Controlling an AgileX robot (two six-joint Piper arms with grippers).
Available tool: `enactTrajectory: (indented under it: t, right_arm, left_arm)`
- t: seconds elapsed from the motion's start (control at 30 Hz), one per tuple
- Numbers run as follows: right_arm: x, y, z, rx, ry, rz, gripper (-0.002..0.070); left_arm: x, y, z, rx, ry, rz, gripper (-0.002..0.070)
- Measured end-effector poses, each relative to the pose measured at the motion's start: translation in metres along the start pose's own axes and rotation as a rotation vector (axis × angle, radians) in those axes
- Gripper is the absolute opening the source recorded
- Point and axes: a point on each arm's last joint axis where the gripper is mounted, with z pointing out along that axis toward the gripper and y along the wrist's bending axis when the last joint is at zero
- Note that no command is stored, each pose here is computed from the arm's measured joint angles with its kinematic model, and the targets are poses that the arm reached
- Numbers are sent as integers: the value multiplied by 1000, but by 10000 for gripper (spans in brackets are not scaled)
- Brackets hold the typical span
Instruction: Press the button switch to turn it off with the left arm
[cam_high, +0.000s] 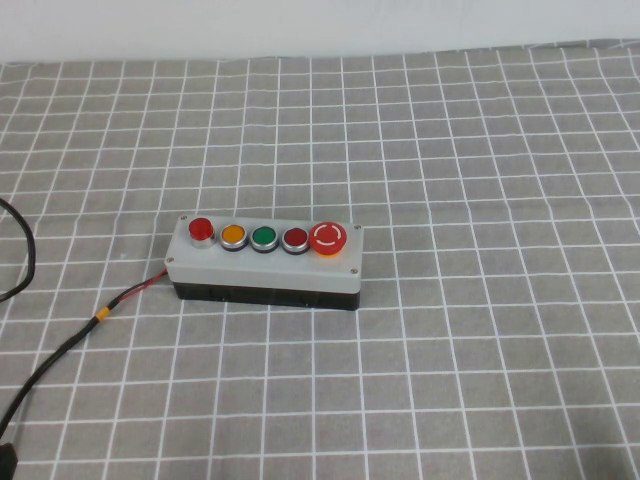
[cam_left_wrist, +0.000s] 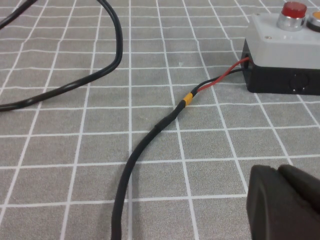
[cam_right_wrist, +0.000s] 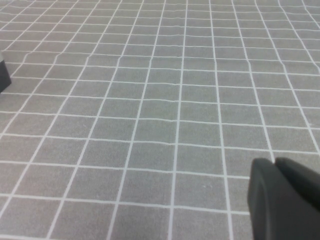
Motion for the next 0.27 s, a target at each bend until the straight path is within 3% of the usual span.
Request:
enactTrajectory:
  t: [0.27]
  right_arm:
    - [0,0,0,0,0,0,-17]
  left_arm:
    - [0,0,0,-3,0,7,-3]
